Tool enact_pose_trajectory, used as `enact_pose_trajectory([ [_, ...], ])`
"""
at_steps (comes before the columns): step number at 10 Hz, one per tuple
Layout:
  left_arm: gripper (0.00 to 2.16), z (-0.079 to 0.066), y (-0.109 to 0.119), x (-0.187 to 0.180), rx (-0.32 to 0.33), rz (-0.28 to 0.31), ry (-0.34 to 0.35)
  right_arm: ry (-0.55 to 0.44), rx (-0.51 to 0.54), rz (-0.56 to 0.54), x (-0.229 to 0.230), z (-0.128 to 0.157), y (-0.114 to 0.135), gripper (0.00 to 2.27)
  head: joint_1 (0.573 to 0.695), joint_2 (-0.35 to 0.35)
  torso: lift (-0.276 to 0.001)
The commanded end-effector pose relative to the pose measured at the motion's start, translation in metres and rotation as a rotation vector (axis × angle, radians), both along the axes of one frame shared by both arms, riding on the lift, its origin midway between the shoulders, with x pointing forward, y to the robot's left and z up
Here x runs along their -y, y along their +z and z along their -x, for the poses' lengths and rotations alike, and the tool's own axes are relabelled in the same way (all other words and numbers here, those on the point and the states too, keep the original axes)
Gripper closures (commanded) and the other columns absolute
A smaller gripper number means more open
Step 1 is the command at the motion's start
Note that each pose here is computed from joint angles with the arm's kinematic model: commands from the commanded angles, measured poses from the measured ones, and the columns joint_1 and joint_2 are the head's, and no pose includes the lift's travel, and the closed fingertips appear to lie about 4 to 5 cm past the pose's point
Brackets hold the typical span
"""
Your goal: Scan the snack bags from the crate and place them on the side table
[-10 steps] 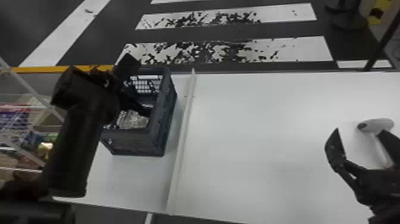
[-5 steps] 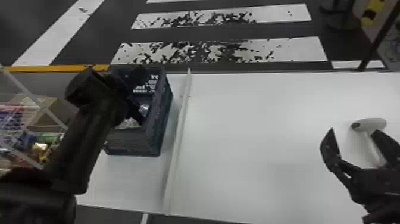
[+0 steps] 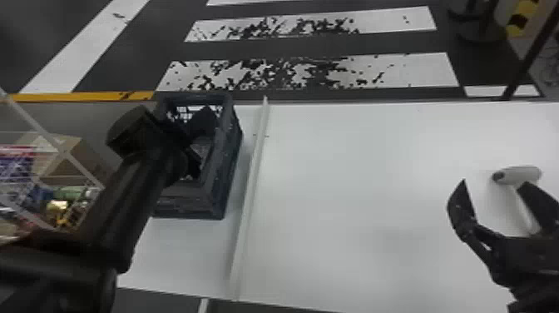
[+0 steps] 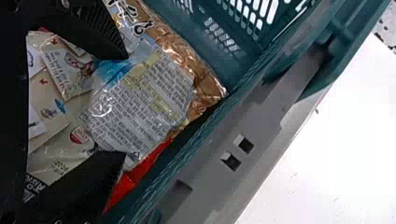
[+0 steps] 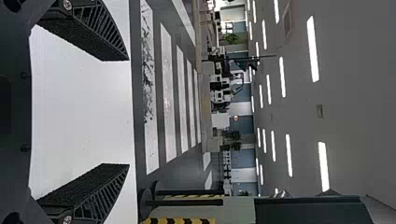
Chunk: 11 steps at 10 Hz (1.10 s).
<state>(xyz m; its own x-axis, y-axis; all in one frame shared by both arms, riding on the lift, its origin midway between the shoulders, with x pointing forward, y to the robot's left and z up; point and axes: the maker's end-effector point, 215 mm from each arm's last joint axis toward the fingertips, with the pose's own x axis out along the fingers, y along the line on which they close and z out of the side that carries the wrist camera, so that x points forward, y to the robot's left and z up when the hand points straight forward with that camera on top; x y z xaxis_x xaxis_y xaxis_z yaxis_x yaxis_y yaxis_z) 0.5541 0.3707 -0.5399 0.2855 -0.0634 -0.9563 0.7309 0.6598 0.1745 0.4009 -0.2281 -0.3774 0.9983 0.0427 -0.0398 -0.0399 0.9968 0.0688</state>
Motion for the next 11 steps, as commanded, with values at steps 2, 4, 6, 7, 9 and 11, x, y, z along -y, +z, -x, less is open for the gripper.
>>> enact_pose_trajectory([
  [2, 0.79, 0.012, -0.012, 0.004, -0.042, 0.025, -0.025, 0.002, -0.002, -0.005, -0.001, 0.001, -0.001, 0.06, 0.695, 0.165, -0.094],
  [4, 2.14, 0.002, -0.011, -0.006, 0.035, 0.029, 0.028, 0.006, -0.012, -0.007, -0.004, 0.002, -0.004, 0.06, 0.695, 0.165, -0.094],
  [6, 2.14, -0.012, 0.009, -0.007, 0.105, 0.131, 0.074, 0.005, -0.014, -0.006, -0.003, 0.003, -0.005, 0.06, 0.695, 0.175, -0.094],
  [7, 2.14, -0.018, 0.016, -0.005, 0.139, 0.163, 0.082, 0.003, -0.015, -0.007, -0.003, 0.003, -0.005, 0.06, 0.695, 0.174, -0.094],
  [9, 2.14, -0.024, 0.030, 0.000, 0.168, 0.252, 0.100, 0.004, -0.016, -0.008, -0.004, 0.004, -0.006, 0.06, 0.695, 0.173, -0.094],
  [11, 2.14, -0.023, 0.036, 0.007, 0.167, 0.303, 0.070, 0.006, -0.019, -0.009, -0.005, 0.004, -0.007, 0.06, 0.695, 0.164, -0.094],
])
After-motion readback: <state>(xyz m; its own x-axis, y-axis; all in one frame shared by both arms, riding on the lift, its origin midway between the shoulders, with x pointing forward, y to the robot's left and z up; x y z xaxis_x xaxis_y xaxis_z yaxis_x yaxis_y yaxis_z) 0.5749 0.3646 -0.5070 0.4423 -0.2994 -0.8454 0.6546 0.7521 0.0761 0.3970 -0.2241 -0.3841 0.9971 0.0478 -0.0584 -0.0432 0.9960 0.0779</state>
